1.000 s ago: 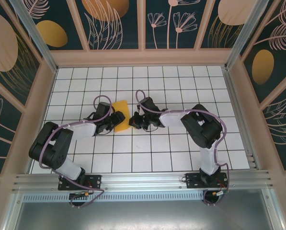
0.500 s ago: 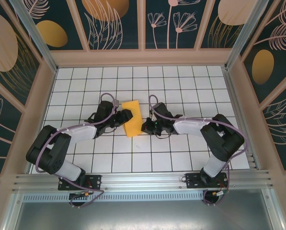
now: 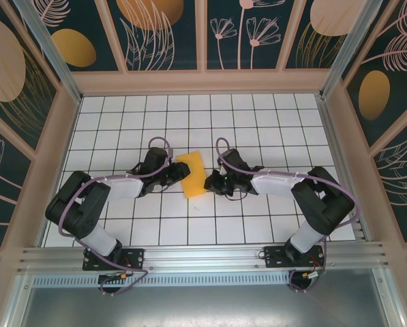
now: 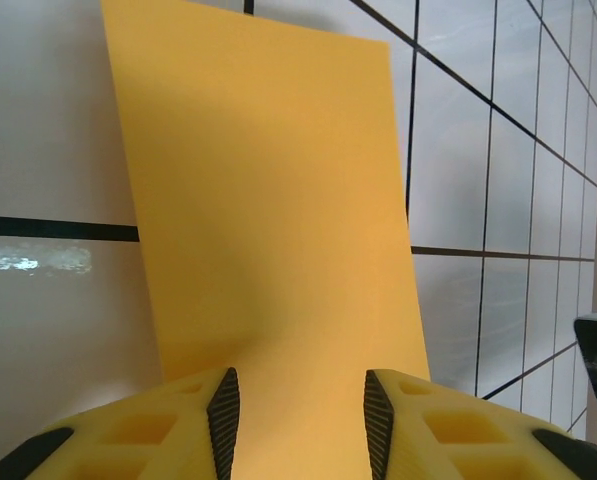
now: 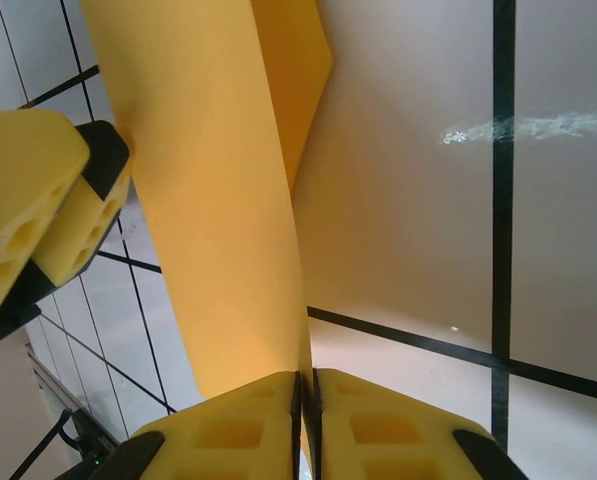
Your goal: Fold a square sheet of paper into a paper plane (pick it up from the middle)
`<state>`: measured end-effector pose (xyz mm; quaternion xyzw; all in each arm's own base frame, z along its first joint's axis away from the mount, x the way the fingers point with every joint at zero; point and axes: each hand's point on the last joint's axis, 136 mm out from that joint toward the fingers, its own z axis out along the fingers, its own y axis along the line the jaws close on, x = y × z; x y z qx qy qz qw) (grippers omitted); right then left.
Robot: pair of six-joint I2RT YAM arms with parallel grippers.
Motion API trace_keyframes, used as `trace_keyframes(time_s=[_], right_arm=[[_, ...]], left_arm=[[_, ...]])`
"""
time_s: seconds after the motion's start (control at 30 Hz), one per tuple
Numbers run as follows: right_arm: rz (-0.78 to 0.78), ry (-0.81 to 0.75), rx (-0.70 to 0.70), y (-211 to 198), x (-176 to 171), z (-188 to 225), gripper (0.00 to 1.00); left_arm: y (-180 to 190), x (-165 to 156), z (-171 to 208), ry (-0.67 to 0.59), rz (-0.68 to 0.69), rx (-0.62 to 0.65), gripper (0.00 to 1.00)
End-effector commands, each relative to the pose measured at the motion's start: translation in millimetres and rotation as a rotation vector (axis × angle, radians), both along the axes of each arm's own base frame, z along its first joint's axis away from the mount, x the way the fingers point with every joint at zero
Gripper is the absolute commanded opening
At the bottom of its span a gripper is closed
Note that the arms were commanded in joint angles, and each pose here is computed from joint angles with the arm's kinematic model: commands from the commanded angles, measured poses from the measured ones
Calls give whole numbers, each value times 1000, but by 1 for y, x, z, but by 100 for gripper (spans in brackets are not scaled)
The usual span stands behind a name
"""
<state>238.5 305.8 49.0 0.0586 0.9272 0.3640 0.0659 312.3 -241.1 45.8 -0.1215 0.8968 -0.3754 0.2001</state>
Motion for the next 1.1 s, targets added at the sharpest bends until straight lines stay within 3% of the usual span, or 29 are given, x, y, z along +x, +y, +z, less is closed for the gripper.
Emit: trace_keyframes(time_s=[0.0, 0.13, 0.3, 0.43, 1.07], right_arm=[[-30, -8, 24, 0, 6, 4, 18], [-45, -1, 35, -3, 5, 5, 18], [-36, 8, 65, 1, 4, 10, 8], [-26, 18, 70, 6, 6, 10, 5], [25, -11, 127, 48, 30, 20, 7]], left_arm=[[2, 1, -7, 3, -5, 30, 40], [2, 0, -9, 8, -5, 34, 39], [1, 0, -13, 17, -12, 36, 38], [0, -1, -18, 28, -18, 38, 37], [5, -1, -30, 53, -17, 88, 36]])
